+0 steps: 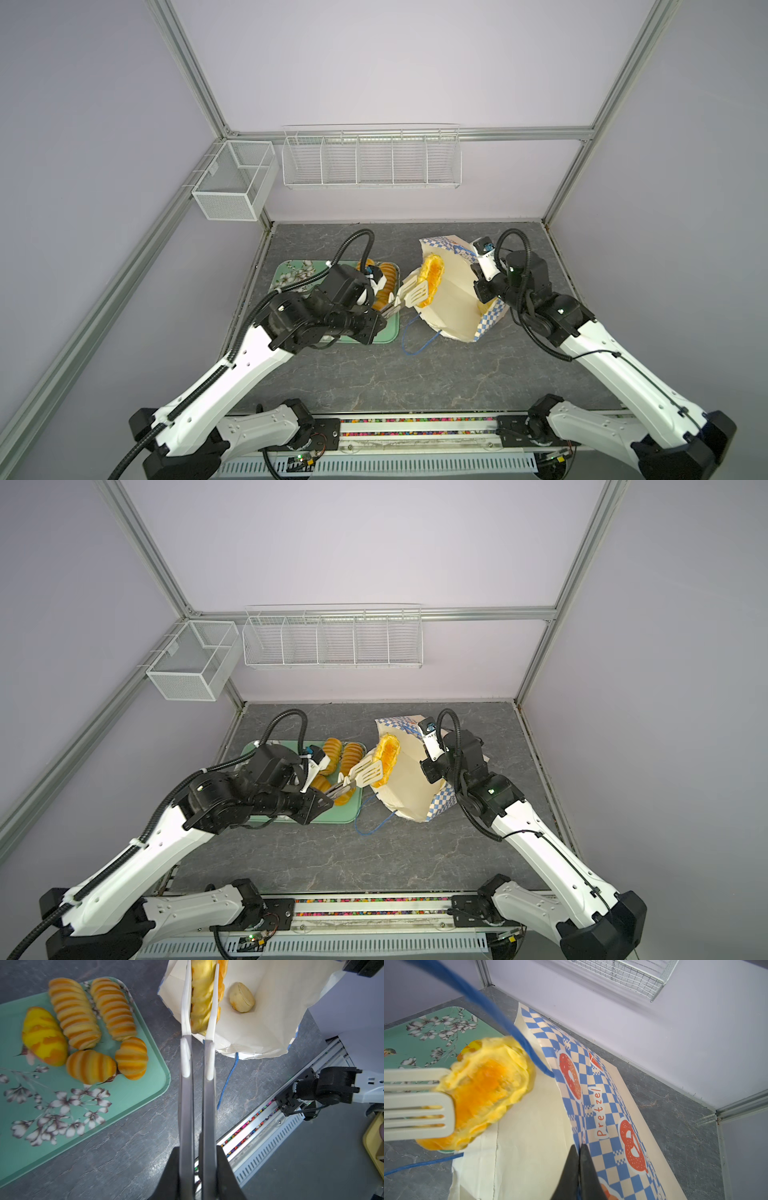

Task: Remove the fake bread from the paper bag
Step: 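Carry the clamped ridged bread with the left gripper over the tray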

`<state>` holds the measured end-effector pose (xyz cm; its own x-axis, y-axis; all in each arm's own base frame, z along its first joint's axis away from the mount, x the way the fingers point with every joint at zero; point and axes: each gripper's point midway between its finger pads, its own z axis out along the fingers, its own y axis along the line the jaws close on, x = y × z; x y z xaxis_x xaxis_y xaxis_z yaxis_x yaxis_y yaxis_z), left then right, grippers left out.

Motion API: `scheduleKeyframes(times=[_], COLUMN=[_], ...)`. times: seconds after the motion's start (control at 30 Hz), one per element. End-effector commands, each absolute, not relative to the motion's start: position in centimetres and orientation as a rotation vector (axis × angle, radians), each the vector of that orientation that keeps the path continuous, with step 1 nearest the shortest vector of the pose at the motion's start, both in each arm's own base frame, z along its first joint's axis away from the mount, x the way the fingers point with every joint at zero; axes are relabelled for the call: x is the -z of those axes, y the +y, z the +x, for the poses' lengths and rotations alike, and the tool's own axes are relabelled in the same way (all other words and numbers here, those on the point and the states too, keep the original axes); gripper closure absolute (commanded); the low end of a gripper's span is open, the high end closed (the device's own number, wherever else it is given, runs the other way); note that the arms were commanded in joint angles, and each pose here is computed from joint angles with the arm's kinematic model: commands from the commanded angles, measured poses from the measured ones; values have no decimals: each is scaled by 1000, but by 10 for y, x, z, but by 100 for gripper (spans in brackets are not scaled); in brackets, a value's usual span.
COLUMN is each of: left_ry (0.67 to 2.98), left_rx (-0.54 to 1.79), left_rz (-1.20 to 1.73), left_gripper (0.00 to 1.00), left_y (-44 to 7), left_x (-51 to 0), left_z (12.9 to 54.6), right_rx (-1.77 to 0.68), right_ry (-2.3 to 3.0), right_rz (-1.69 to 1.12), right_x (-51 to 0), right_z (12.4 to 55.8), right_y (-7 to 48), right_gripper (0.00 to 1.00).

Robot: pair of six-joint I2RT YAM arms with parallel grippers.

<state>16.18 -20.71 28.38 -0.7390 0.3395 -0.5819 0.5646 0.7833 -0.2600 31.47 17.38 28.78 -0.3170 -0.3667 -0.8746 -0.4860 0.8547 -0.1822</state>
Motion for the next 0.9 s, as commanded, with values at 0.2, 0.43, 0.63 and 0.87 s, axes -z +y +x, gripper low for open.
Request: scheduleKeyframes(times=[0.2, 0.43, 0.63, 0.87], left_ry=[2391, 2524, 2646, 2753], left_rx=[99, -198, -318, -497], left_rz=[329, 168, 49, 33], left_gripper=[100, 100, 100, 99], left_y=[-102, -59, -37, -22], left_x=[-321, -298, -267, -235], left_z=[175, 195, 222, 263], right_rx=[-122, -140, -160, -184], right_ry=[1963, 1970, 1966, 1943], right_rz=[-593, -576, -564, -544], right_x=[-289, -288, -291, -301], right_z=[314, 312, 311, 311], right_y=[167, 166, 167, 169], right_gripper=[93, 93, 93, 93])
